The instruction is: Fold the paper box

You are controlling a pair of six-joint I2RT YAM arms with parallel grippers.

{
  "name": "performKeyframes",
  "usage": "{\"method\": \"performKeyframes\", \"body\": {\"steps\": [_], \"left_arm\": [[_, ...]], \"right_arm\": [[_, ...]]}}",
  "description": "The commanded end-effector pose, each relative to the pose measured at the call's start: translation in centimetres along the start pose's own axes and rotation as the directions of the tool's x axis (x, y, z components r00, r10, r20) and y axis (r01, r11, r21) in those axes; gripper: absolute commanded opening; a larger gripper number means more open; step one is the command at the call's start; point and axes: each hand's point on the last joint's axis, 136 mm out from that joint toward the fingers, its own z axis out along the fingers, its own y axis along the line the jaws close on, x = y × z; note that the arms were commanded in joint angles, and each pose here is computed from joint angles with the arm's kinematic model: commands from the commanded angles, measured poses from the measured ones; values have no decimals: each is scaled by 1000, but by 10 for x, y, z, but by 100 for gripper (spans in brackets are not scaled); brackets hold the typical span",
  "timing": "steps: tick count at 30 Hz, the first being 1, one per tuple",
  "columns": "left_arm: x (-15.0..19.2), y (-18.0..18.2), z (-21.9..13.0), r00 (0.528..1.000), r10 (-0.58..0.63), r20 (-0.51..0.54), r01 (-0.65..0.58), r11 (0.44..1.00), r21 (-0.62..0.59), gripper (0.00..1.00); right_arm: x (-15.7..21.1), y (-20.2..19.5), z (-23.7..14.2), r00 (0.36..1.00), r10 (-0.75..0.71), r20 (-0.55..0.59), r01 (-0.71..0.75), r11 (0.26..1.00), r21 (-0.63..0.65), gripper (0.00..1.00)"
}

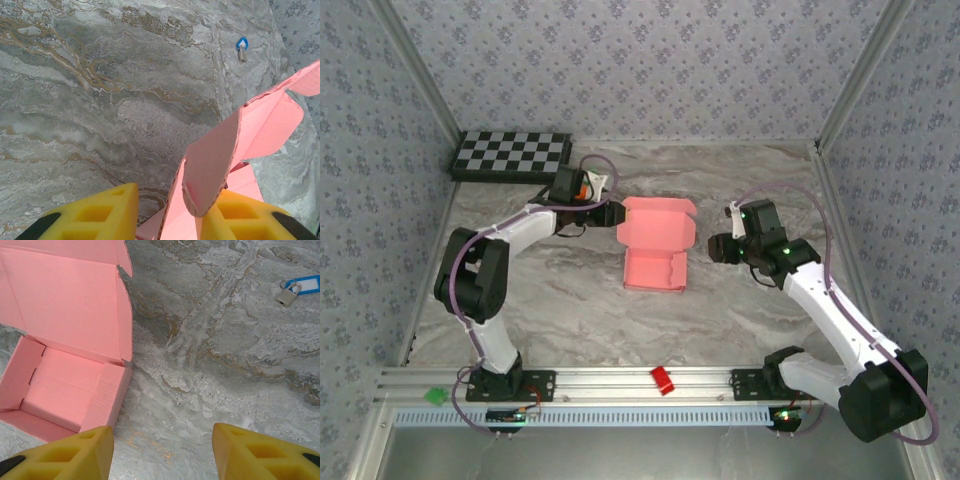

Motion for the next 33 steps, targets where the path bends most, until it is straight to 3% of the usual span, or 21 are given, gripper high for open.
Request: {"method": "performKeyframes", "body": {"steps": [1, 12, 19, 27, 33], "left_arm": [[-11, -5, -1, 1000, 7, 16, -8, 999, 33, 32], [-1, -3, 2, 1000, -14, -9, 15, 999, 44, 25], [-2, 1, -4, 999, -26, 22, 26, 1000, 5, 0], [-6, 14, -35, 985, -24, 170, 50, 987, -153, 0], [-3, 12, -55, 962, -8, 272, 65, 978, -200, 0]], "right_arm": [[-2, 0, 4, 1000, 23, 3, -23, 1000, -10, 56], [2, 1, 15, 999, 23, -26, -23, 1000, -15, 56], [1, 3, 19, 999, 41, -27, -41, 999, -30, 56], [-7, 22, 29, 994, 105, -8, -105, 985, -137, 55], [-12, 36, 46, 992, 125, -37, -130, 971, -203, 53]]}}
